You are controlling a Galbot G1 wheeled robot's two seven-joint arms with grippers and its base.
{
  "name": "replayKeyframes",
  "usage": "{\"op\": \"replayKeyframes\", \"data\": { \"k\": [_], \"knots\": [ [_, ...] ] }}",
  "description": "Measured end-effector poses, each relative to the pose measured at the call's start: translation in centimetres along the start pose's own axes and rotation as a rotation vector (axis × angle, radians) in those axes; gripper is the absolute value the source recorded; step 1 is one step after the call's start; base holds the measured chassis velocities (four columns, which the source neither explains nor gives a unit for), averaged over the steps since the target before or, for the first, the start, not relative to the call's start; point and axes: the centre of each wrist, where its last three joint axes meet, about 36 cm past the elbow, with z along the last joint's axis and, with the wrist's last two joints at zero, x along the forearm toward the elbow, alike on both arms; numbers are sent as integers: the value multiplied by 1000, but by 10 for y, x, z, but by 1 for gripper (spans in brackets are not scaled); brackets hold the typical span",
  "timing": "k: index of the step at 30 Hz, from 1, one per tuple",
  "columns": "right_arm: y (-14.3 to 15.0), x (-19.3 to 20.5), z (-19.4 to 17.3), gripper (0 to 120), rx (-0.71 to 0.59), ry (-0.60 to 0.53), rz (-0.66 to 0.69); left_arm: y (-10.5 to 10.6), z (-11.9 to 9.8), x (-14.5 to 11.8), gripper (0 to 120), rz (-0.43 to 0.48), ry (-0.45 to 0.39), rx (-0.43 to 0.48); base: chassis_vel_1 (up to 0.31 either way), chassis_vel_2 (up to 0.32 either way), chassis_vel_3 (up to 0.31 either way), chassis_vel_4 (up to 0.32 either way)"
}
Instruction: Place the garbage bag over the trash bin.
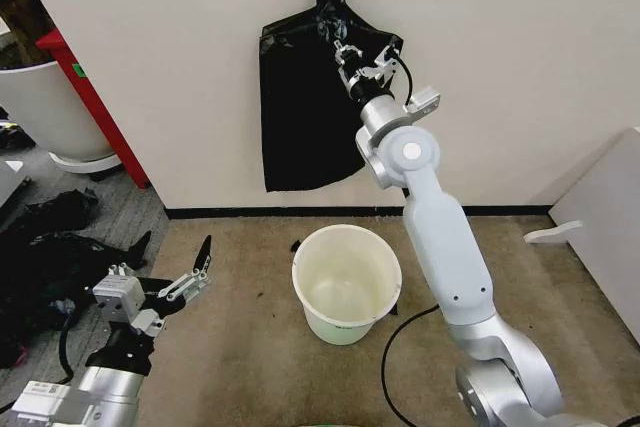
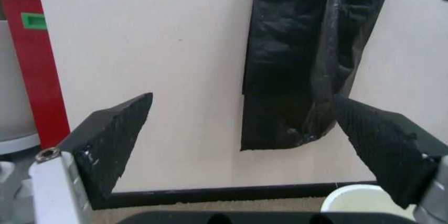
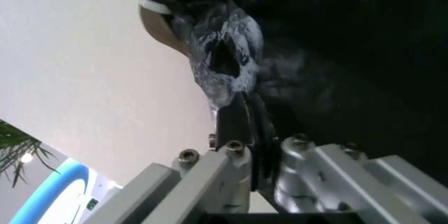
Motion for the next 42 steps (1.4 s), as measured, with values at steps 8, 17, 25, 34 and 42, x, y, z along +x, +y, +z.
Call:
{"op": "replayKeyframes", "data": {
  "k": [8, 17, 25, 34, 42],
  "knots": [
    [2, 1, 1, 0, 1, 1, -4, 0, 0, -1, 100, 4, -6, -1, 0, 0, 0, 0],
    [2, 2, 5, 0, 0, 6, -3, 0, 0, 0, 100, 7, -9, -2, 0, 0, 0, 0],
    [-10, 26, 14, 0, 4, 23, 32, 0, 0, -1, 100, 13, -13, -1, 0, 0, 0, 0],
    [-22, 57, 26, 0, 11, 50, 65, 0, -1, -1, 100, 19, -14, 0, 0, 0, 0, 0],
    [-33, 93, 37, 0, 17, 78, 104, 1, -1, -2, 100, 24, -21, -1, 0, 0, 0, 0]
  ]
}}
